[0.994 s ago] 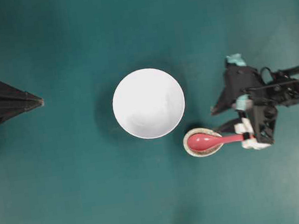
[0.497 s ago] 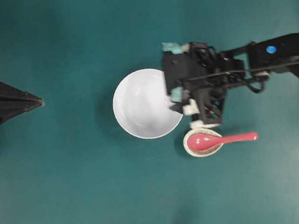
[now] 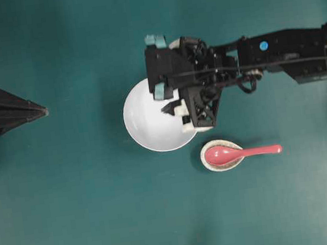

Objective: Scoop the yellow hexagonal prism block from the bowl with a spoon using the right arm.

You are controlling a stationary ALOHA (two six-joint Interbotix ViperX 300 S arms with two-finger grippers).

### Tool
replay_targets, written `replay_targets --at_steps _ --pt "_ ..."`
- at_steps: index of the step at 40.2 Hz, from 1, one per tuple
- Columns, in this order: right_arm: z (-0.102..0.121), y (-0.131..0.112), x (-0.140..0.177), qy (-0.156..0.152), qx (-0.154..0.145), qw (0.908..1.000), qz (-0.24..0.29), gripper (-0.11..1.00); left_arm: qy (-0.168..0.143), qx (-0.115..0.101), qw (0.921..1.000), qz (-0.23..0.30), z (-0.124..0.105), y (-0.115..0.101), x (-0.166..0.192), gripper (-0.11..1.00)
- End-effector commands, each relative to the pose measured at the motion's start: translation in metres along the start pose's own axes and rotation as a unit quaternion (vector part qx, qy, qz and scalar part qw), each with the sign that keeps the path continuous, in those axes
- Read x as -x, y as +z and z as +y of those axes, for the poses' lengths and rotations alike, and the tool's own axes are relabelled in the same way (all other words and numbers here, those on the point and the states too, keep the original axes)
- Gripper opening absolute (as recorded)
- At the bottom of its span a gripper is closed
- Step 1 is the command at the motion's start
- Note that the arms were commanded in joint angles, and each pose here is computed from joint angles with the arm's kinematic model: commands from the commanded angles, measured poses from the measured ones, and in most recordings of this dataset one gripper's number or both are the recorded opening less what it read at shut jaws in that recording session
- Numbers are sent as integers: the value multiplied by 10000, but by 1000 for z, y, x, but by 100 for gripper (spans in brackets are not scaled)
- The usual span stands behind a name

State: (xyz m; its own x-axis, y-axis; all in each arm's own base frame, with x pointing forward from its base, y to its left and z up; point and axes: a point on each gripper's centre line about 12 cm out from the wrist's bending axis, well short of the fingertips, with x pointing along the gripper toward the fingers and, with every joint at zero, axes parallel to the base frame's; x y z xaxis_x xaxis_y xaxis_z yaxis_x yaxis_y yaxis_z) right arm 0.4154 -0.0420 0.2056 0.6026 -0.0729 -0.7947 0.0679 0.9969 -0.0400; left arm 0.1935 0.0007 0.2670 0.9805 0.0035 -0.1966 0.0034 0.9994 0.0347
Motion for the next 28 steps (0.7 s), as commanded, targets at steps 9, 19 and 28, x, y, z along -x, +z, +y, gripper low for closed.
replay_targets --at_steps 9,19,28 --pt "-25 -3 5 -183 -1237 9921 48 53 19 -12 9999 -137 1 9 -1 -1" --pt "-25 -16 1 -219 -2082 9776 229 53 19 -12 9999 -137 1 9 -1 -1" --pt "-26 -34 -6 -299 -2658 9621 523 53 19 -12 9999 -137 1 9 -1 -1"
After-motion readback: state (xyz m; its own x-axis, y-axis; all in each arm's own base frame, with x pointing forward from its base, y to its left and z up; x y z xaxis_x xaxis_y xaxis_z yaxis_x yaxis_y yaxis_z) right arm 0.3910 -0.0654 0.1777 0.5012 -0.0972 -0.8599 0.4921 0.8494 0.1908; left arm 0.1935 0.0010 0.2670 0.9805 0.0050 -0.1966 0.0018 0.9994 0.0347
